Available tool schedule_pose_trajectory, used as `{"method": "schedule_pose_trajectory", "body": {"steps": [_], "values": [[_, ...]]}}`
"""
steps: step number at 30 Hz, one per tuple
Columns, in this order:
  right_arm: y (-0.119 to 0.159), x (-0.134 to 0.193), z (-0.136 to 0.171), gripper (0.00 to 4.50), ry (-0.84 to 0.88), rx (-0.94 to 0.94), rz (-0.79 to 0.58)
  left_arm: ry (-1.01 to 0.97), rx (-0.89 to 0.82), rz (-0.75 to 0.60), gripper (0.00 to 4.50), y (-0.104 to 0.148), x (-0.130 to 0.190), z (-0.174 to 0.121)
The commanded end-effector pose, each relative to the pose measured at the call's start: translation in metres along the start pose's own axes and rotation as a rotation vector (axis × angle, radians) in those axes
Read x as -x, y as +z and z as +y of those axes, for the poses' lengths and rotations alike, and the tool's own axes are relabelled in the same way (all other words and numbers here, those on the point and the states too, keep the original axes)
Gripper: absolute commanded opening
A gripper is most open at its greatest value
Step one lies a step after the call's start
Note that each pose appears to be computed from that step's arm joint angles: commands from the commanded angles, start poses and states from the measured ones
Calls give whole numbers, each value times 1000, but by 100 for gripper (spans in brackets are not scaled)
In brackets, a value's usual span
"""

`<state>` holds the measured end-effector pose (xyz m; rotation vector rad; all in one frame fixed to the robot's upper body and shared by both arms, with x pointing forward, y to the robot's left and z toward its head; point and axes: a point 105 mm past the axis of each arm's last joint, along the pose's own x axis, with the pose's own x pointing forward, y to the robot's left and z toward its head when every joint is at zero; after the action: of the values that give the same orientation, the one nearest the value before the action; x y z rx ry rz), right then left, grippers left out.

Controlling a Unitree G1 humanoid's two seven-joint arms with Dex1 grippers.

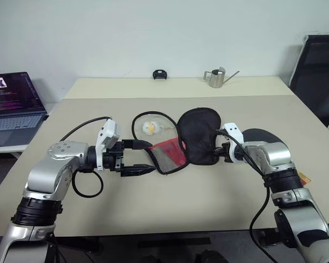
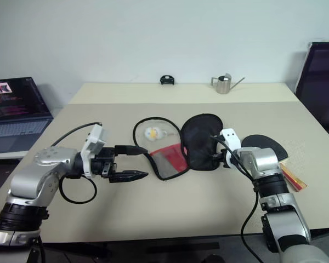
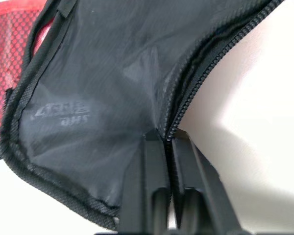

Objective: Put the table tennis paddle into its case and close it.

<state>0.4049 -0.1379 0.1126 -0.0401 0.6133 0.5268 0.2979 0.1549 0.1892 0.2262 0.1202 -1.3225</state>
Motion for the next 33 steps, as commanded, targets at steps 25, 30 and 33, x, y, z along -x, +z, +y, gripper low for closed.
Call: {"method": "schedule_pose_trajectory", "body": {"steps": [25, 30, 33], "values": [[16, 156, -81, 346, -135, 158, -287, -50, -97, -75, 450, 36, -50, -1], [-15, 179, -103, 448, -237, 161, -208, -117, -127, -82, 450, 45, -68, -8], [-29, 185, -107, 448, -244, 144, -175, -149, -141, -78, 450, 48, -75, -13]]}}
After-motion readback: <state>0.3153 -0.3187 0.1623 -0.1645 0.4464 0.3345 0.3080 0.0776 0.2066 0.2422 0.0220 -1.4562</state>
